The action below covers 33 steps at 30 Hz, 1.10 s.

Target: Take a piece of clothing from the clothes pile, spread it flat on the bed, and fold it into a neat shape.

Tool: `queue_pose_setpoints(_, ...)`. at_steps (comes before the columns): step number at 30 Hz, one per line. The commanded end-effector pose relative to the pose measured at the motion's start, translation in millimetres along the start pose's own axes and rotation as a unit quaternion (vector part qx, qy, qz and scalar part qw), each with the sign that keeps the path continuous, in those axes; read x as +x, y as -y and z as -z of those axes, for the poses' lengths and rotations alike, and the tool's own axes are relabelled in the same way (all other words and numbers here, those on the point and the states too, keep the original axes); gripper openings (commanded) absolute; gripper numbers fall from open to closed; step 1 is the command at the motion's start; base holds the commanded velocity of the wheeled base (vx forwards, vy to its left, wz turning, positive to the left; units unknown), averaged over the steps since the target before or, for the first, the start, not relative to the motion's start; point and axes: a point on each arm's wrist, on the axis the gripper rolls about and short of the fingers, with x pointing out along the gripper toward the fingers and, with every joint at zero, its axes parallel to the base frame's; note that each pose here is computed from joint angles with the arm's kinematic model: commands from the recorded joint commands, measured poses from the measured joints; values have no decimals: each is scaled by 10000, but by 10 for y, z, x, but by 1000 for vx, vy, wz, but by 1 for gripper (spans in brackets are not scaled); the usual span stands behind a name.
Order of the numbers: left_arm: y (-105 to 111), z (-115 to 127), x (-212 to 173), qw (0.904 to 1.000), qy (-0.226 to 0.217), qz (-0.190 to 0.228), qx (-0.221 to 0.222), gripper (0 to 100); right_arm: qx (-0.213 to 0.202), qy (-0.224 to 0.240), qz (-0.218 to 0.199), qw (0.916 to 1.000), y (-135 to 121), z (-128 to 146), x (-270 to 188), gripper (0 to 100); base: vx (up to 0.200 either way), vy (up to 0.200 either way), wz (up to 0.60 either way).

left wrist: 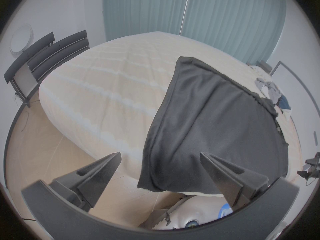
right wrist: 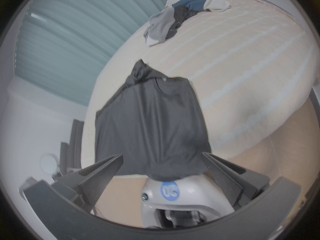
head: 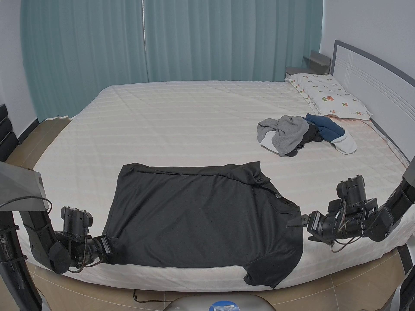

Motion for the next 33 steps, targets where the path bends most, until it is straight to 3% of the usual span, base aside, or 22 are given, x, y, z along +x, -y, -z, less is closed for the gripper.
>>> queue_pose_setpoints(1,-1,-119,-28,9994,238,141,-185,100,356,209,-150,9990,35,-162,206,100,0,0,0)
queue_pose_setpoints(7,-55,-166,13,9985,153,338,-400,100,737,539,-382,9951,230,-216,441,100,0,133,0)
queue_pose_setpoints(15,-61,-172,53,9983,116,357,-442,100,1041,736,-561,9903,259,-256,470,100,0,200,0)
queue_pose_setpoints(24,-38,-210,114,9970,159,376,-661,100,1165,689,-606,9889,262,-261,499,100,0,0,0)
queue_pose_setpoints(27,-1,-253,126,9941,234,434,-969,100,1163,694,-612,9889,260,-265,499,100,0,0,0)
queue_pose_setpoints(33,64,-265,131,9920,252,542,-1116,100,1156,694,-620,9889,253,-261,488,100,200,0,0)
